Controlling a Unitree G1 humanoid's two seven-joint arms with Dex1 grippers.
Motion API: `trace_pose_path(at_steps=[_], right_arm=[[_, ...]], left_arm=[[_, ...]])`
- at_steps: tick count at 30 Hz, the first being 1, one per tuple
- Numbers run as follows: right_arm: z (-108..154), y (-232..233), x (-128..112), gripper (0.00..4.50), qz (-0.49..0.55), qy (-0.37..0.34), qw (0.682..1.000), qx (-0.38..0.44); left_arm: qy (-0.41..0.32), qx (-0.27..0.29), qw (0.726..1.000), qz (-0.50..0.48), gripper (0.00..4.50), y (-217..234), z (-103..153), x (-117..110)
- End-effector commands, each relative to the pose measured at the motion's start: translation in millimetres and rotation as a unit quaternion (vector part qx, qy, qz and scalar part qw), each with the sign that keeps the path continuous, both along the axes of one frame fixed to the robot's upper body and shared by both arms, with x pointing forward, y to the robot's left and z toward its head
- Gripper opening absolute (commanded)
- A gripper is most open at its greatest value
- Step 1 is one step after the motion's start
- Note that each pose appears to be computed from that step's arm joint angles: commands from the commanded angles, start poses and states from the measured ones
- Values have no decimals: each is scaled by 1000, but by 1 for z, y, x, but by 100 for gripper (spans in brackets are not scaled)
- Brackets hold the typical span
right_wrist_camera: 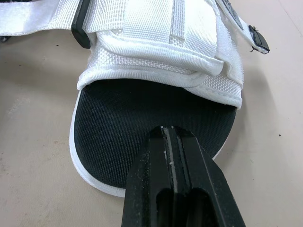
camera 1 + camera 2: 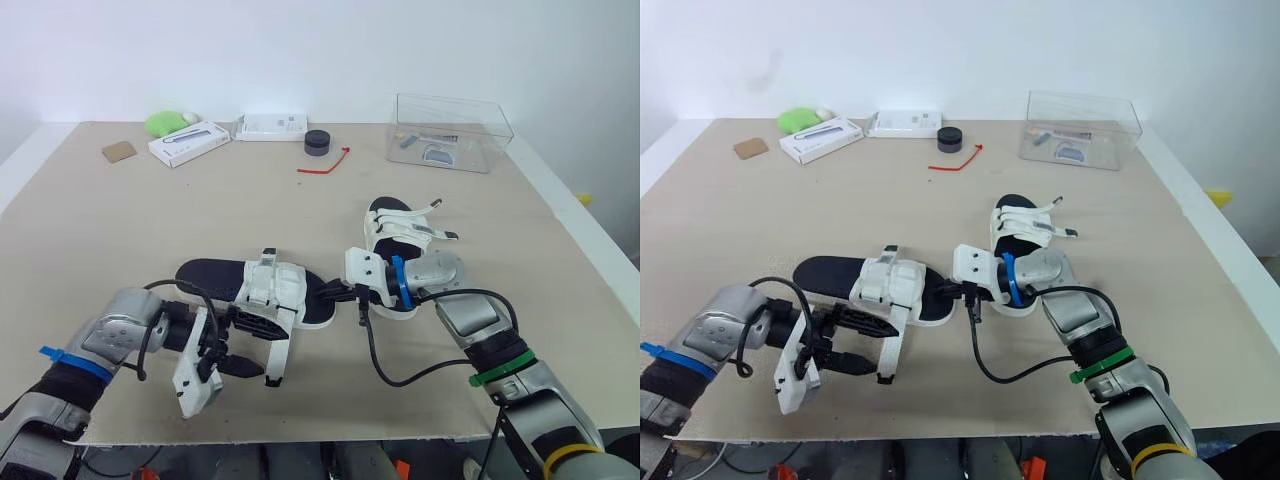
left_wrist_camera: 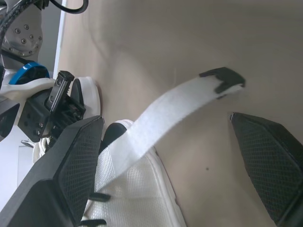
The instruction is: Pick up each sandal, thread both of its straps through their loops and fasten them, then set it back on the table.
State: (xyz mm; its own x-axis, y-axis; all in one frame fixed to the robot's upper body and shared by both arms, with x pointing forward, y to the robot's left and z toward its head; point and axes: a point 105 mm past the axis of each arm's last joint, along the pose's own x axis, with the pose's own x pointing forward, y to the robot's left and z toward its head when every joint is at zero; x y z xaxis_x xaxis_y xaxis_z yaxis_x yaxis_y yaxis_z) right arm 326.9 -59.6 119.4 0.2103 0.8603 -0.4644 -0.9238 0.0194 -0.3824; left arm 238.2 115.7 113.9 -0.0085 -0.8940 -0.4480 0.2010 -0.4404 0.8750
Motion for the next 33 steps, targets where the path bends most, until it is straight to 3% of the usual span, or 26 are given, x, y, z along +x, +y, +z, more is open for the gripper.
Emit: trace_pose_path(at_steps=[1,5,10,12,14,17,21,24,27,33], right_arm=[[-8,-5,-3,0,-4,12,1000,-17],[-8,-7,-3,0,-8,13,1000,-19],[-8,-8,-3,0,-8,14,1000,-21],[-8,-8,-2,0,-8,14,1000,-21],[-8,-8,-2,0,-8,14,1000,-21],[-8,-7,-2,0,-7,14,1000,-22],[-7,-5,-1,0,-5,13,1000,-20],[-7,-5,-1,0,-4,12,1000,-20],[-7,-4,-1,0,-2,12,1000,-20],[-6,-5,-2,0,-4,11,1000,-20]], left_arm=[[9,-20,1000,-13,440,-8,8,-2],[47,-23,999,-2,315,-10,9,-1],[74,-13,997,11,79,-13,10,1],[133,-47,989,47,3,-17,21,6],[217,-91,968,89,3,-20,37,15],[316,-102,936,119,3,-20,46,17],[505,-94,839,179,3,-14,57,26],[600,-107,765,206,3,-8,69,43],[663,-110,709,213,3,-6,74,54],[705,-135,660,224,3,-12,75,81]])
